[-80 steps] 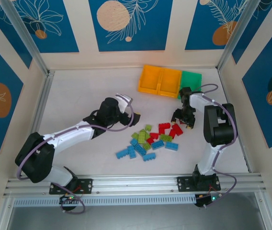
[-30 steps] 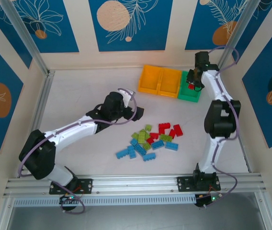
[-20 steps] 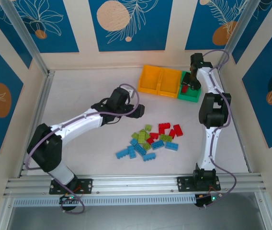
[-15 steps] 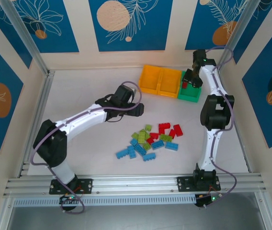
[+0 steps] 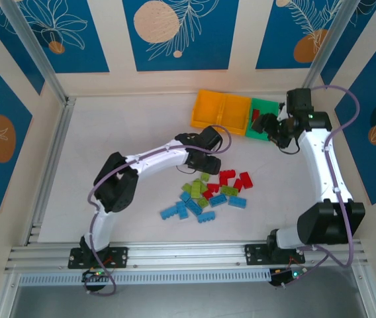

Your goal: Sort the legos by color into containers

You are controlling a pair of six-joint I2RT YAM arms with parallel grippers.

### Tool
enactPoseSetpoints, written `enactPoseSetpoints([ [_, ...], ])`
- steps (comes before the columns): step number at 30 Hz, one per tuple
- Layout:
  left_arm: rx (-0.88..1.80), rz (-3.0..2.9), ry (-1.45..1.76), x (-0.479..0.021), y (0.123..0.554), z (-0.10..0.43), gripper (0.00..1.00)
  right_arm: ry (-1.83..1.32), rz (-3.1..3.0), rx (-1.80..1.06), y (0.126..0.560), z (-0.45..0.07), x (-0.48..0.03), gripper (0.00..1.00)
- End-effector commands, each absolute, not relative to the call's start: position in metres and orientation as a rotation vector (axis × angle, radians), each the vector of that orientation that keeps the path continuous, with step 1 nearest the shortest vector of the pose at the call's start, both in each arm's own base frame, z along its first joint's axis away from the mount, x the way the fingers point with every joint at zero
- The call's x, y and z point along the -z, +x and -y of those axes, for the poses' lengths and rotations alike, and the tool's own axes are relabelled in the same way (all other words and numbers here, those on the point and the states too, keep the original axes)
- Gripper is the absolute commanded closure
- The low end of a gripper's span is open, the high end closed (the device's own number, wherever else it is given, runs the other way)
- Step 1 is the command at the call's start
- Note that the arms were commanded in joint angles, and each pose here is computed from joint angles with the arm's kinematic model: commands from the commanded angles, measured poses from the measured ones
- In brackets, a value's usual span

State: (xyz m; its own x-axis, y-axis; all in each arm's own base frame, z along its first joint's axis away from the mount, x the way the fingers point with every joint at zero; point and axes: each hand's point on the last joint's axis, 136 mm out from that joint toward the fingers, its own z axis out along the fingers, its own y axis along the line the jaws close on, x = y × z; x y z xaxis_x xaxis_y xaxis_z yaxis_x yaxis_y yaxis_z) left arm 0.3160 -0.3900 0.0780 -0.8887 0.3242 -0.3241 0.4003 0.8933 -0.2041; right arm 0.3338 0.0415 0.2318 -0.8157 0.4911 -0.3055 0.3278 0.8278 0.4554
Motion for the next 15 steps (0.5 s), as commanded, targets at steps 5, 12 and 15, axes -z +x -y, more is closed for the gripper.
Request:
enactPoseSetpoints([
  [5, 0.315, -2.926, 0.680, -0.052, 0.297, 0.381, 0.39, 0.651, -2.705, -0.638, 0.313, -0.055, -0.206, 0.26],
  [12, 0.240, -2.945, 0.679, -0.037, 0.303, 0.378, 0.52, 0.668, -2.696, -0.717, 0.321, -0.062, -0.210, 0.26],
  [15, 0.242, -2.935, 0.671, -0.039, 0.306, 0.379, 0.64, 0.665, -2.690, -0.716, 0.323, -0.061, -0.213, 0.26],
])
